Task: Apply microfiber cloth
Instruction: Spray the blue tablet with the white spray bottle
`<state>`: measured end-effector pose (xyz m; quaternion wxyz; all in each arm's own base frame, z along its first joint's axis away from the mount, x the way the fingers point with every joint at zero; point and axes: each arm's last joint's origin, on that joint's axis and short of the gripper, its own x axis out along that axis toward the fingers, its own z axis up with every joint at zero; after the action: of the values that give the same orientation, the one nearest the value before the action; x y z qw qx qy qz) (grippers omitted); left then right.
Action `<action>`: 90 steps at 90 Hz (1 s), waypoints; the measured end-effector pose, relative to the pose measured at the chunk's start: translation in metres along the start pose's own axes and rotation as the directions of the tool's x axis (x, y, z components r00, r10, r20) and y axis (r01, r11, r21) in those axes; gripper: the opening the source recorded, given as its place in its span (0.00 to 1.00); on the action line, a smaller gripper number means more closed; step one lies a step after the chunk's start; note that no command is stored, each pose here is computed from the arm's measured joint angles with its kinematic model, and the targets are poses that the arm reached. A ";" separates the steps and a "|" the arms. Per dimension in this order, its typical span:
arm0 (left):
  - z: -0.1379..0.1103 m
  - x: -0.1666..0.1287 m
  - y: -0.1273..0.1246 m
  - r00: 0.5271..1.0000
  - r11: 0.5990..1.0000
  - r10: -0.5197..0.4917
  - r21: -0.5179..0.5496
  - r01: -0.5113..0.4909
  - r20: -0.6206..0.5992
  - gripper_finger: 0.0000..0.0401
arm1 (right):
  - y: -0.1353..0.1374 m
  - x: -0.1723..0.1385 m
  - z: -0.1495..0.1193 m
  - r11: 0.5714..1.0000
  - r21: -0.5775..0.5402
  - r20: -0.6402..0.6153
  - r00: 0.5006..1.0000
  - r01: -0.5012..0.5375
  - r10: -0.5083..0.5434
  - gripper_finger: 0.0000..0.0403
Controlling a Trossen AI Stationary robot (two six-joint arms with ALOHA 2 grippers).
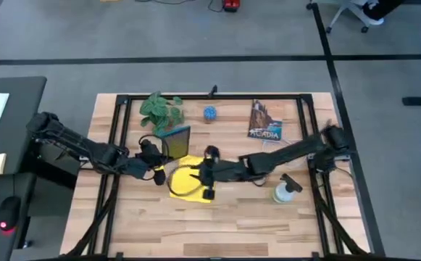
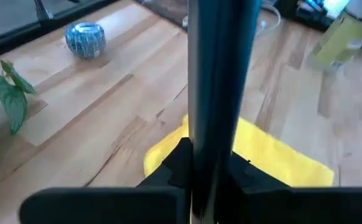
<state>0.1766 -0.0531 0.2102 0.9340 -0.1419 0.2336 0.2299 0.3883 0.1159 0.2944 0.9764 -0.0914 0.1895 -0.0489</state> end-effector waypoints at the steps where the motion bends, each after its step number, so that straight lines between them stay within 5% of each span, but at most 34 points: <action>1: -0.001 0.001 -0.001 1.000 1.000 -0.001 0.003 0.001 -0.003 0.03 | 0.001 -0.005 0.003 1.000 -0.007 0.009 1.000 -0.005 0.005 0.24; 23: -0.014 0.031 -0.022 1.000 0.996 -0.010 0.088 0.012 -0.014 0.03 | 0.005 -0.099 0.059 0.987 0.057 0.273 0.953 -0.150 0.129 0.24; 33: -0.019 0.041 -0.029 1.000 0.995 -0.025 0.096 0.025 -0.006 0.03 | 0.010 -0.135 0.071 0.982 0.058 0.287 0.945 -0.178 0.155 0.26; 49: -0.027 0.051 -0.033 0.998 0.993 -0.036 0.109 0.041 -0.047 0.03 | 0.025 -0.190 0.082 0.987 0.138 0.079 0.995 -0.078 0.068 0.39; 62: -0.030 0.054 -0.034 0.998 0.993 -0.029 0.112 0.035 -0.052 0.03 | 0.032 -0.217 0.077 0.957 0.290 -0.153 0.988 0.009 0.037 0.55; 69: -0.030 0.055 -0.035 0.998 0.994 -0.034 0.105 0.039 -0.046 0.03 | 0.030 -0.224 0.066 0.916 0.384 -0.335 0.942 0.112 0.025 0.60; 77: -0.029 0.055 -0.035 0.999 0.994 -0.040 0.095 0.044 -0.037 0.03 | 0.030 -0.227 0.051 0.861 0.440 -0.566 0.823 0.255 0.046 0.63; 90: -0.027 0.055 -0.037 0.998 0.993 -0.057 0.099 0.058 -0.015 0.03 | 0.033 -0.216 0.047 0.820 0.518 -0.611 0.776 0.245 0.154 0.63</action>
<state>0.2283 -0.0748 0.1659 0.9447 -0.1036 0.2464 0.1902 0.2085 0.1840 0.4093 0.8355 0.2219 0.4779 -0.1557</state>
